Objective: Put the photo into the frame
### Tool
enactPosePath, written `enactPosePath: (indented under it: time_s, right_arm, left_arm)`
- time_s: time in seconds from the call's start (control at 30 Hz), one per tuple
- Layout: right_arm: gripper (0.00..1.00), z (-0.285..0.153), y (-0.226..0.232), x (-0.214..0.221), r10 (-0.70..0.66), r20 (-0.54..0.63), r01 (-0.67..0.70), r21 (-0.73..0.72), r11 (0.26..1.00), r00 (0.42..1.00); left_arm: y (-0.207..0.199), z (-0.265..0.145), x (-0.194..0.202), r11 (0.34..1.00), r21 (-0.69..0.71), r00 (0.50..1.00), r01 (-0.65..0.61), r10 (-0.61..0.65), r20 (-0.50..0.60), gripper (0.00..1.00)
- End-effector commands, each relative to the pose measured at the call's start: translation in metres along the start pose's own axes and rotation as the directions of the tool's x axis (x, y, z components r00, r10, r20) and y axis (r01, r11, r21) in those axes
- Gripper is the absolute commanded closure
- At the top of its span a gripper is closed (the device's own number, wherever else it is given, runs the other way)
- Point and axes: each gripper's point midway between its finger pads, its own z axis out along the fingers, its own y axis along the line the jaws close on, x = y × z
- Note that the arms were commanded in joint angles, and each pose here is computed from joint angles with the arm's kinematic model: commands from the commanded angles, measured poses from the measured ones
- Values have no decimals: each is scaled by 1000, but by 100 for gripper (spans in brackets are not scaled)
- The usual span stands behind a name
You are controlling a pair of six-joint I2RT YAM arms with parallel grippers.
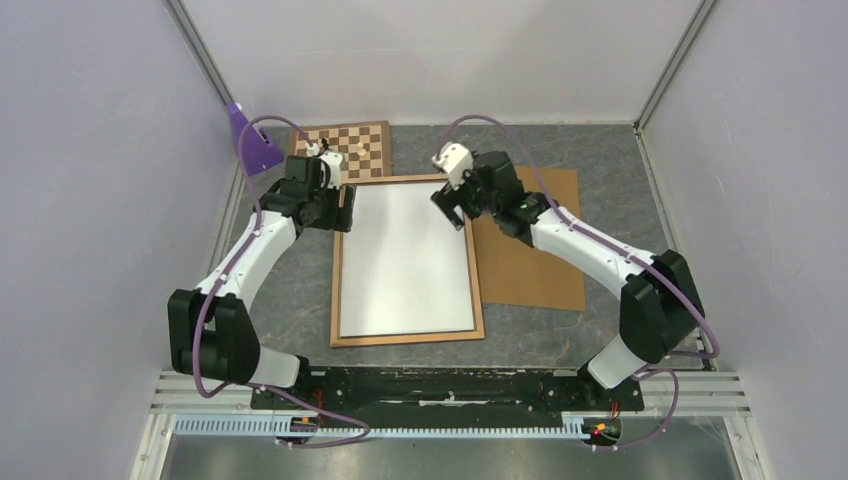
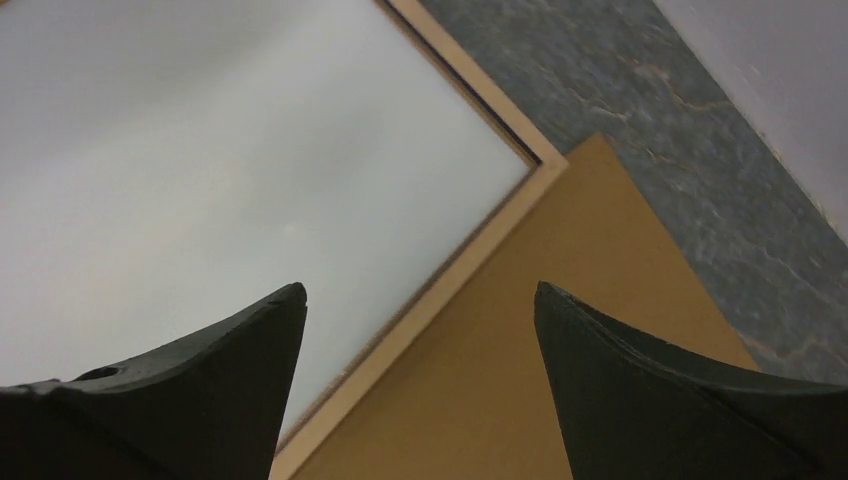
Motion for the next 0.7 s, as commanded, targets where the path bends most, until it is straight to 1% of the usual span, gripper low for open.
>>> enactPosePath:
  time_s: [0.0, 0.23, 0.43, 0.53, 0.67]
  right_arm:
    - [11, -23, -52, -13, 156, 73, -161, 73, 984, 985]
    - [10, -43, -107, 40, 314, 49, -318, 175, 932, 948]
    - [10, -56, -148, 105, 478, 19, -467, 258, 846, 878]
    - [10, -62, -161, 137, 538, -6, -512, 297, 806, 843]
    - [11, -71, -169, 180, 599, -50, -552, 333, 764, 799]
  left_arm:
    - [5, -19, -41, 999, -19, 992, -29, 31, 126, 16]
    - [-3, -12, -55, 1000, 26, 991, -3, -1, 134, 14]
    - [-14, -7, -59, 996, 86, 989, 18, -30, 146, 14]
    - [-20, -6, -61, 993, 119, 988, 14, -32, 150, 14]
    - [-36, -6, -64, 980, 201, 988, -2, -29, 152, 13]
